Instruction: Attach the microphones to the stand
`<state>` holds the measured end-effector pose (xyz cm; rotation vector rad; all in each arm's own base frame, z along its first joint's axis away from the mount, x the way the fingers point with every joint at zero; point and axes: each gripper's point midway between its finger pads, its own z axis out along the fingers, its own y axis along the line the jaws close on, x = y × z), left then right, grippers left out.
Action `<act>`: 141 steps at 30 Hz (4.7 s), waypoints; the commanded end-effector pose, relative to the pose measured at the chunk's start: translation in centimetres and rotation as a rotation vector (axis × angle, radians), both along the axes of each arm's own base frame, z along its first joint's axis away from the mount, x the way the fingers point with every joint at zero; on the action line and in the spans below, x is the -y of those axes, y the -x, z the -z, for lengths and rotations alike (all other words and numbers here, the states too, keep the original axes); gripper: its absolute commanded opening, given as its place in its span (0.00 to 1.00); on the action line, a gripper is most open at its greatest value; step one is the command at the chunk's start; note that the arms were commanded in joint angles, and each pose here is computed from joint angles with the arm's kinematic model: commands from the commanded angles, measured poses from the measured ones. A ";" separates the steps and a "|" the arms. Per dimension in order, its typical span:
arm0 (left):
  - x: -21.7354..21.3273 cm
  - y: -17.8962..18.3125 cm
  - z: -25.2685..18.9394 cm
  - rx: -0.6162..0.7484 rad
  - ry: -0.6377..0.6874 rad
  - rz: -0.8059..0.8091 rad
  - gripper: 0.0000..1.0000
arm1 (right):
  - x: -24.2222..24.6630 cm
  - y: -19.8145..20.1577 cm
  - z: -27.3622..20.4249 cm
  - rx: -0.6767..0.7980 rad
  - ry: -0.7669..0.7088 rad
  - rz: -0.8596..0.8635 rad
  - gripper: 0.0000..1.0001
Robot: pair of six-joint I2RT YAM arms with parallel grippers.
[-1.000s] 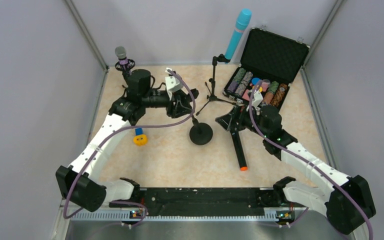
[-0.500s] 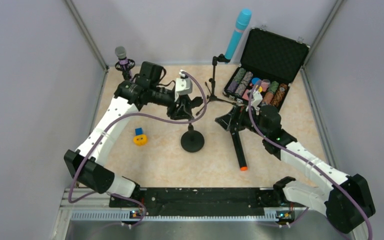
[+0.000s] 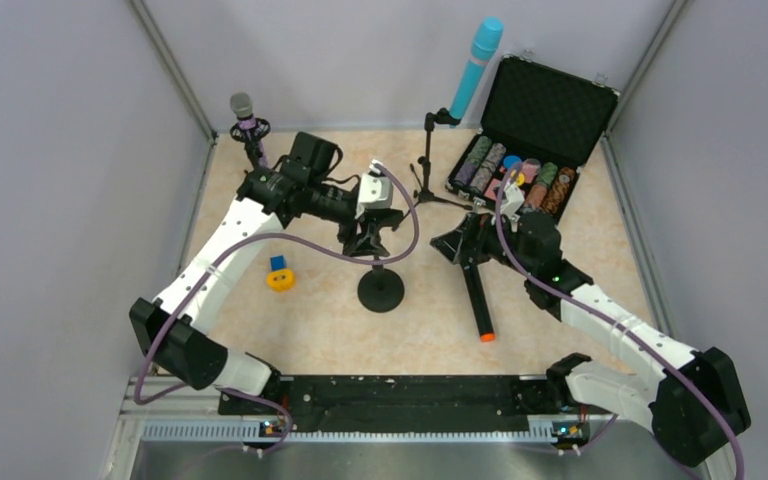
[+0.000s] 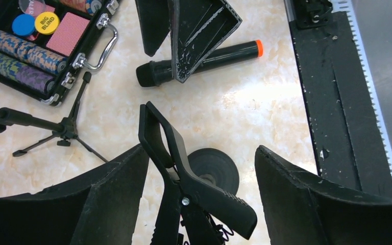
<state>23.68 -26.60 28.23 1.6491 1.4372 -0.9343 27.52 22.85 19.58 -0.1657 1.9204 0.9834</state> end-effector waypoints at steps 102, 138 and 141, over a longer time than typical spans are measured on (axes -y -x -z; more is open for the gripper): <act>-4.3 -10.7 -1.1 0.051 0.372 -0.951 0.99 | 6.6 -1.6 15.5 -0.448 0.810 0.124 0.81; -7.8 -10.1 -0.2 -0.025 0.381 -1.178 0.97 | 0.3 -3.3 6.4 -0.167 0.510 -0.003 0.00; -8.0 -10.1 -1.0 -0.004 0.377 -1.177 0.96 | -0.5 -3.6 3.1 -0.072 0.415 0.001 0.00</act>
